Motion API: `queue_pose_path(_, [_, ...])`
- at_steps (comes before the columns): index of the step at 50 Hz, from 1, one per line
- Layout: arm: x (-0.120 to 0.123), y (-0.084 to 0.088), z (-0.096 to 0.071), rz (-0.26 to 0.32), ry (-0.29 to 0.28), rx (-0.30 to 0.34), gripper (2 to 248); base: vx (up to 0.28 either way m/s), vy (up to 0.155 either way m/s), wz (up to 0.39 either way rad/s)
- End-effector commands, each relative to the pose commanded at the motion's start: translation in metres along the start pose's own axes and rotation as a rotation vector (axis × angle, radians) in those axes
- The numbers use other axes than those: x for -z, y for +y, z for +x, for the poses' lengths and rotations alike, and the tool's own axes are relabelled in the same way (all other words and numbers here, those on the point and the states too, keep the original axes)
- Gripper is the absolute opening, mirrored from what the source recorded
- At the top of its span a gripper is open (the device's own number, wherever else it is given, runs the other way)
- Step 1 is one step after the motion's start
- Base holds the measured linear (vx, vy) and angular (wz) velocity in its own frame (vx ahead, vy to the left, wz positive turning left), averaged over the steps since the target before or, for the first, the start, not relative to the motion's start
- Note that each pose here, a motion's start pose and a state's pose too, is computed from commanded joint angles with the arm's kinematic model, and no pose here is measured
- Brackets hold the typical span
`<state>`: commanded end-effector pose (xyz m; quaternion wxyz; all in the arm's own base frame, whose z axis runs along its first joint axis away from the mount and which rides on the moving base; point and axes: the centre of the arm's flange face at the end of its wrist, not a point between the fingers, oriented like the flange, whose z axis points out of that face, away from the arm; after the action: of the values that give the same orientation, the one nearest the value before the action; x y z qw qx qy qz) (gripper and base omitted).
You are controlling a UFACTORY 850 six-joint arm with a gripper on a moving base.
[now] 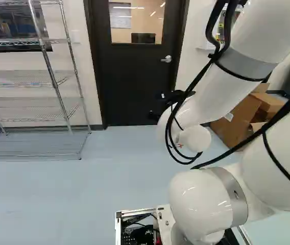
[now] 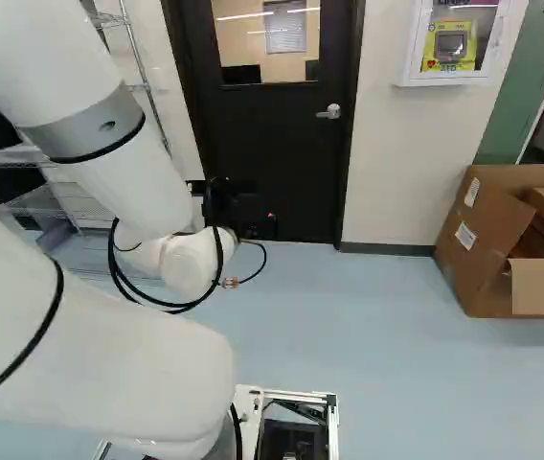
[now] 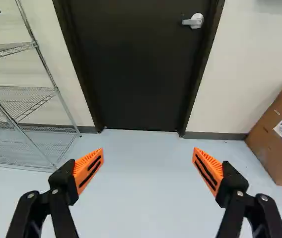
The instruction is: Open the door and move inside
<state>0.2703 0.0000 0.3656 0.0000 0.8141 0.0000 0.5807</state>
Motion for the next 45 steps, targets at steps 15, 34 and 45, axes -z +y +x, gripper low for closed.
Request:
queue_pose_path(15, [0.0, 0.0, 0.0, 0.0, 0.0, 0.0, 247, 0.136, 0.001, -0.01])
queue_pose_path(34, [0.0, 0.0, 0.0, 0.0, 0.0, 0.0, 247, 0.134, 0.004, -0.008])
queue_pose_path(45, [0.0, 0.0, 0.0, 0.0, 0.0, 0.0, 247, 0.136, 0.004, -0.007])
